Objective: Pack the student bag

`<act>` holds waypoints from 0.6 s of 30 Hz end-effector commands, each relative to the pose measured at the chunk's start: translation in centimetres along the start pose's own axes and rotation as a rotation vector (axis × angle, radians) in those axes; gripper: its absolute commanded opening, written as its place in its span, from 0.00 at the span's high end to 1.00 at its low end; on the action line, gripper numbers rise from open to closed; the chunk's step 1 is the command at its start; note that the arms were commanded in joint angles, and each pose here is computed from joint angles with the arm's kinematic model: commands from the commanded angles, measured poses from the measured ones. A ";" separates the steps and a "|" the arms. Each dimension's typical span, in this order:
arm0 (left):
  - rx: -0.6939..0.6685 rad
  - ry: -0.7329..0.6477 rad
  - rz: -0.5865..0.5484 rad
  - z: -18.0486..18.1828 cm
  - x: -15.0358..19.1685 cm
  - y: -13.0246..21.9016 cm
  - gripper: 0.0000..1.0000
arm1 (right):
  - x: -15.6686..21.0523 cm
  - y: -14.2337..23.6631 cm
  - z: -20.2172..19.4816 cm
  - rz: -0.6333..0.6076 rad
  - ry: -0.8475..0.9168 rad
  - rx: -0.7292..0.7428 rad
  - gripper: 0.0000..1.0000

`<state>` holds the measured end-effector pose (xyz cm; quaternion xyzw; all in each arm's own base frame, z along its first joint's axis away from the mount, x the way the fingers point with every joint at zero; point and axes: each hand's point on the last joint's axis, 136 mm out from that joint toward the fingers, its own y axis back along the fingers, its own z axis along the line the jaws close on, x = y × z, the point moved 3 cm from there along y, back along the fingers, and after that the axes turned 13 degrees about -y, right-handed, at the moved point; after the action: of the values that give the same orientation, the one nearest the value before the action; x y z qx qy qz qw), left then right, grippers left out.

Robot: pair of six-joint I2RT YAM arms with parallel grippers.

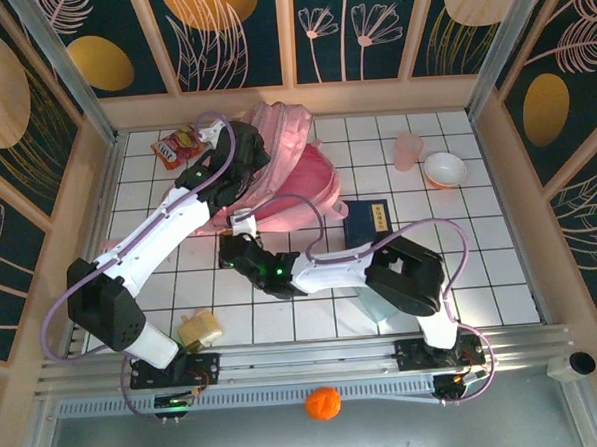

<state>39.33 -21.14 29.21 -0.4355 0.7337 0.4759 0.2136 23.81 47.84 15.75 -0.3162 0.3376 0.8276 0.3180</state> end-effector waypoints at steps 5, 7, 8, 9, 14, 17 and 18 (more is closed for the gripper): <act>0.210 0.161 -0.157 -5.0 -5.1 2.2 1.00 | 0.3 -3.5 3.4 0.025 -0.066 -0.121 1.00; 0.212 0.164 -0.154 -5.0 -5.0 2.2 1.00 | 0.5 -4.8 3.8 0.034 -0.063 -0.130 1.00; 0.216 0.166 -0.150 -5.1 -4.9 2.2 1.00 | 0.5 -5.5 4.2 0.043 -0.057 -0.136 1.00; 0.219 0.170 -0.148 -5.1 -4.8 2.2 1.00 | 0.6 -6.0 4.5 0.048 -0.052 -0.141 1.00; 0.200 0.149 -0.157 -4.8 -4.9 2.2 1.00 | 1.2 -7.1 4.7 0.075 -0.051 -0.157 1.00; 0.179 0.148 -0.169 -4.3 -4.9 2.4 1.00 | 1.4 -6.8 4.2 0.087 -0.050 -0.147 1.00; 0.173 0.148 -0.176 -4.1 -5.0 2.4 1.00 | 1.5 -6.5 4.0 0.091 -0.055 -0.146 1.00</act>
<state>39.83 -21.23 28.80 -0.4430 0.7334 0.4729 0.2053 27.84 54.01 14.16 -0.2989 0.3040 0.8548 0.2959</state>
